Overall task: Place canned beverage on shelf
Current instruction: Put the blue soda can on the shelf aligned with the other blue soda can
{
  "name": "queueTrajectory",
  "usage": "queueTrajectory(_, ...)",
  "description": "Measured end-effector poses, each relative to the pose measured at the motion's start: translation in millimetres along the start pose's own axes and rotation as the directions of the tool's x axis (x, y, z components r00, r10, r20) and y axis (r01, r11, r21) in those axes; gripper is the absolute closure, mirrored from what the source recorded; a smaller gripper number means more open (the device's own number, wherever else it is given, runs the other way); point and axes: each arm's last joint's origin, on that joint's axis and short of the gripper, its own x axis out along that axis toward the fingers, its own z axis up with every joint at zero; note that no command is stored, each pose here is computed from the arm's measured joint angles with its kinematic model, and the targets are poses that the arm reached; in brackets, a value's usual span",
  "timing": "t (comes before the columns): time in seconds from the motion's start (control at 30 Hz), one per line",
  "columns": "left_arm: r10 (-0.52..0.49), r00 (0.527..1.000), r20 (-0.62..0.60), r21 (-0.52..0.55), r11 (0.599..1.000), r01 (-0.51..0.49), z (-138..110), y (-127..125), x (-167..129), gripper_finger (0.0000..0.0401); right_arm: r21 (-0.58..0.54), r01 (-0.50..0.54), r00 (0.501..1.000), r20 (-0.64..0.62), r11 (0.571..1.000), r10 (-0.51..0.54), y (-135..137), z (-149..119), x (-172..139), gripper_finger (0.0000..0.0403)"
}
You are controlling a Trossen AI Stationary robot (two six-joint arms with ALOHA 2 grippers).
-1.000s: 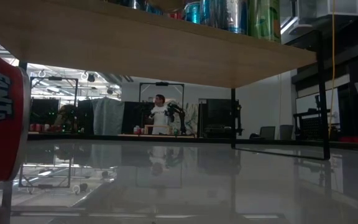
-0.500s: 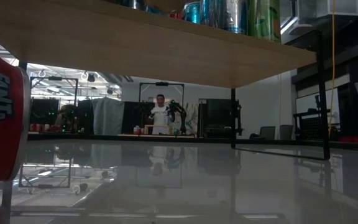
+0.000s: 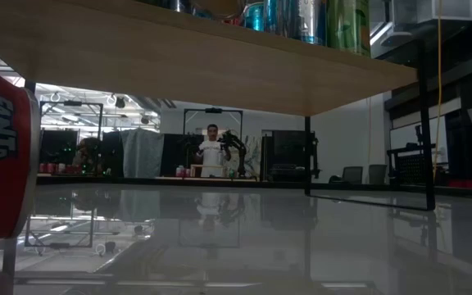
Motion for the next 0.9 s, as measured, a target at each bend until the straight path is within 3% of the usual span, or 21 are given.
queueTrajectory(0.17,0.0,1.0,0.0,0.0,1.0,0.0,0.0,0.0,0.0,0.0171,0.0,0.0,1.0,0.0,1.0,0.0,0.0,0.0,0.0,0.016)
queueTrajectory(0.63,-0.013,1.0,-0.017,-0.005,1.0,0.013,-0.2,-0.3,0.7,0.0168,0.001,0.005,1.0,-0.004,1.0,-0.005,-0.1,-0.3,0.3,0.0175)
queueTrajectory(0.9,-0.022,0.999,-0.027,-0.018,1.0,0.022,0.3,-0.8,0.8,0.0102,0.0,0.01,1.0,0.001,1.0,-0.01,-0.5,0.2,0.4,0.0175)
